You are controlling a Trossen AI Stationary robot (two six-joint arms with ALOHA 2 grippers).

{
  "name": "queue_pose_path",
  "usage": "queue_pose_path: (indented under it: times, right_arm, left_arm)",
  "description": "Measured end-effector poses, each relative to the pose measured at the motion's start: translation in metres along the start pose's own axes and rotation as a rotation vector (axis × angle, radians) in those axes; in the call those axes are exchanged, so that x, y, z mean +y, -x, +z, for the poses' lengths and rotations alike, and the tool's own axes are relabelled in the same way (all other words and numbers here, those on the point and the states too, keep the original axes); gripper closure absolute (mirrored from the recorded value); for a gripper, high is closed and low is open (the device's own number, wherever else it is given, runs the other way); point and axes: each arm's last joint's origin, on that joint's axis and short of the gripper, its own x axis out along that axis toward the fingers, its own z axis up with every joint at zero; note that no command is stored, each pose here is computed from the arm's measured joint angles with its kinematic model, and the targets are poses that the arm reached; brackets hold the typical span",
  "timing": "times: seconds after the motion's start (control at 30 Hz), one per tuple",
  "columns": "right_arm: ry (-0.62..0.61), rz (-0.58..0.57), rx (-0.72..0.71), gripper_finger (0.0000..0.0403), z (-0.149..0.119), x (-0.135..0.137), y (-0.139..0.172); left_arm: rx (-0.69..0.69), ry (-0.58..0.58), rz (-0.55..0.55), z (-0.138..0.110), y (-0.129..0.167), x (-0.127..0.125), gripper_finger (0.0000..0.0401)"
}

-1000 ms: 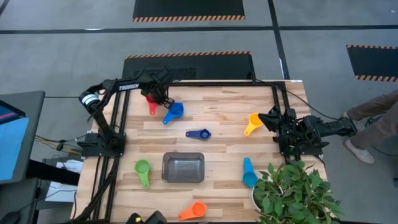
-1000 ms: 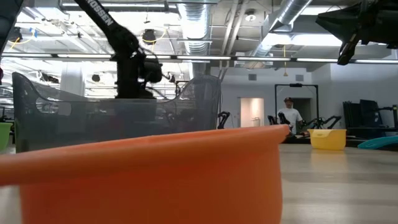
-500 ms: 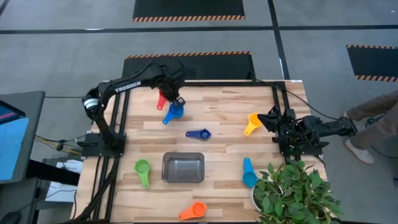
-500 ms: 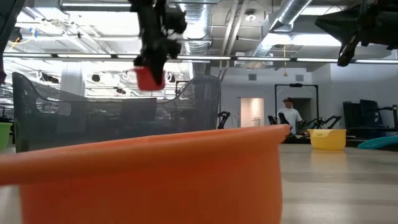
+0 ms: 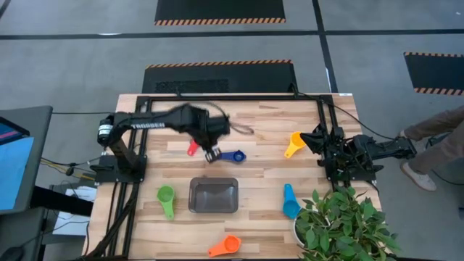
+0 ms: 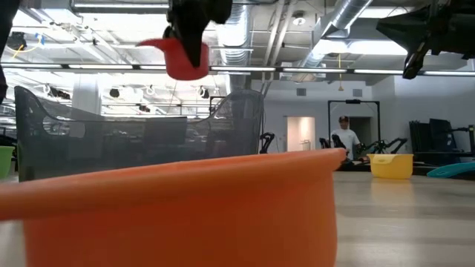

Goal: Nest measuring cups in basket
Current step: Put the red measuring cup into the bin

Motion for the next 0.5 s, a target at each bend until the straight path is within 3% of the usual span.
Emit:
queue_pose_path:
  times: [0.13,0.3,0.5]
  right_arm:
    - [0.0,0.0,0.0,0.0339,0.0,0.0,0.0]
    - [0.0,0.0,0.0,0.0339,0.0,0.0,0.0]
    - [-0.004,0.003,-0.007,0.0339,0.001,0.0,0.0]
  left_arm:
    - [-0.012,-0.043,-0.038,-0.017,0.003,-0.041,0.0401]
    - [-0.122,-0.127,-0.093,-0.027,-0.002,-0.09,0.0401]
    - [-0.195,-0.175,-0.114,-0.028,-0.02,-0.124,0.0401]
